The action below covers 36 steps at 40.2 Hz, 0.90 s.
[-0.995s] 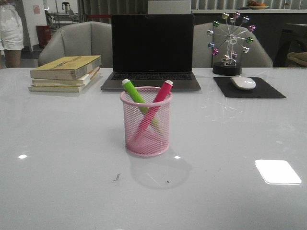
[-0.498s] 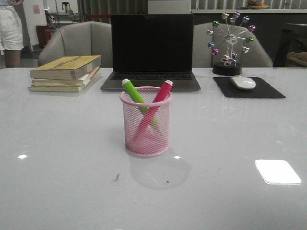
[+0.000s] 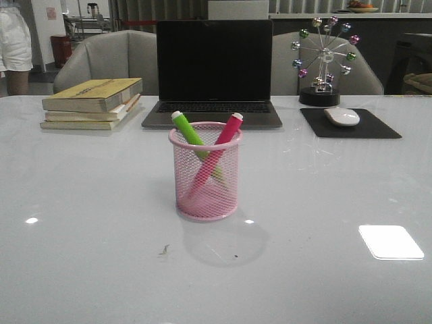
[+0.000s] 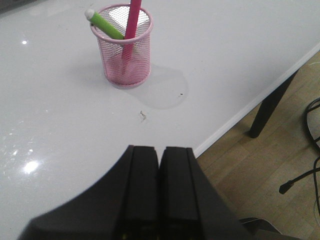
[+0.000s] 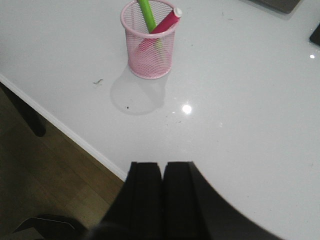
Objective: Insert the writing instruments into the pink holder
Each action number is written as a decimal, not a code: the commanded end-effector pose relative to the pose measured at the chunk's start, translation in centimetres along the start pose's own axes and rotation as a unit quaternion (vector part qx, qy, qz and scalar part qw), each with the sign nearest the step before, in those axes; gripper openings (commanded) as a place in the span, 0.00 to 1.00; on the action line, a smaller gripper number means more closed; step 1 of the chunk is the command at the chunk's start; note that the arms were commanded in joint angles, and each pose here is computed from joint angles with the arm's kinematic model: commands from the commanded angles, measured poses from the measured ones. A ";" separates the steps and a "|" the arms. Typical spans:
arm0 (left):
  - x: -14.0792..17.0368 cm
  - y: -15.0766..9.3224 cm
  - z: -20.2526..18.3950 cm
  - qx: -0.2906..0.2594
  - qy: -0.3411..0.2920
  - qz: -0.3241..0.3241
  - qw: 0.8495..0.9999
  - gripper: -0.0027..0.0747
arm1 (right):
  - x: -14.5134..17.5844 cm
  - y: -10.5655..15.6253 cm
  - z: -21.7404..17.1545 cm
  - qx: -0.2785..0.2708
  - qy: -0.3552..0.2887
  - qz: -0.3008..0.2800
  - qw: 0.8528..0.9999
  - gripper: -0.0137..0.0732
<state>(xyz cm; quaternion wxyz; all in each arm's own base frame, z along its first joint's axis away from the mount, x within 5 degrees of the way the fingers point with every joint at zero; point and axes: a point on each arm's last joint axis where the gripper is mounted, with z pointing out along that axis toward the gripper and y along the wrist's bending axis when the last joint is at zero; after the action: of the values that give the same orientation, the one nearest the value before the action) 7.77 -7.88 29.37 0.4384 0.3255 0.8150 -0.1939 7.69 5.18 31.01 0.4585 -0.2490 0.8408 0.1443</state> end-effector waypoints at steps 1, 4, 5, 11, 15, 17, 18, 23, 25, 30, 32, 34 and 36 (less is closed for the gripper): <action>-1.4 -0.1 -0.5 0.005 -0.050 -0.003 0.999 0.15 | -1.3 -0.1 -0.5 0.004 -0.046 -0.007 0.999 0.24; -1.4 -0.1 -0.5 0.005 -0.050 -0.003 0.999 0.15 | -1.3 -0.1 -0.5 0.004 -0.046 -0.007 0.999 0.24; -1.4 -0.1 -0.5 0.005 -0.050 -0.003 0.999 0.15 | -1.3 -0.1 -0.5 0.004 -0.046 -0.007 0.999 0.24; -1.4 -0.1 -0.5 0.005 -0.050 -0.003 0.999 0.15 | -1.3 -0.1 -0.5 0.004 -0.046 -0.007 0.999 0.24; -1.2 0.0 -1.1 0.002 -0.064 -0.006 0.998 0.15 | -1.3 -0.1 -0.5 0.004 -0.046 -0.007 0.999 0.24; -1.1 0.2 -1.5 -0.010 -0.077 -0.010 0.997 0.15 | -1.3 -0.1 -0.5 0.004 -0.046 -0.007 0.999 0.24; -1.1 0.6 -1.8 -0.027 -0.086 -0.008 0.996 0.15 | -1.3 -0.1 -0.5 0.004 -0.046 -0.007 0.999 0.24; -0.4 2.0 -3.6 -0.113 -0.154 -0.007 0.982 0.15 | -1.3 -0.1 -0.5 0.004 -0.046 -0.007 0.999 0.24; 0.2 2.4 -4.3 -0.149 -0.185 -0.016 0.971 0.15 | -1.3 -0.1 -0.5 0.004 -0.046 -0.007 0.999 0.24; 2.4 2.8 -5.3 -0.225 -0.247 -0.030 0.942 0.15 | -1.3 -0.1 -0.5 0.004 -0.046 -0.007 0.999 0.24; 3.5 3.0 -5.2 -0.258 -0.257 -0.037 0.930 0.15 | -1.3 -0.1 -0.5 0.004 -0.046 -0.007 0.999 0.24; 4.7 3.2 -4.9 -0.283 -0.266 -0.041 0.920 0.15 | -1.3 -0.1 -0.5 0.004 -0.046 -0.007 0.999 0.24; 5.8 3.4 -4.5 -0.308 -0.269 -0.047 0.911 0.15 | -1.3 -0.1 -0.5 0.004 -0.046 -0.007 0.999 0.24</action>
<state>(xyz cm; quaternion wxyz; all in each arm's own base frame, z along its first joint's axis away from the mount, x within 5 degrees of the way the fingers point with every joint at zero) 5.23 -1.03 26.72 0.6630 0.1012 0.7400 -0.0511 7.69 5.18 31.01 0.4585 -0.2490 0.8408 0.1443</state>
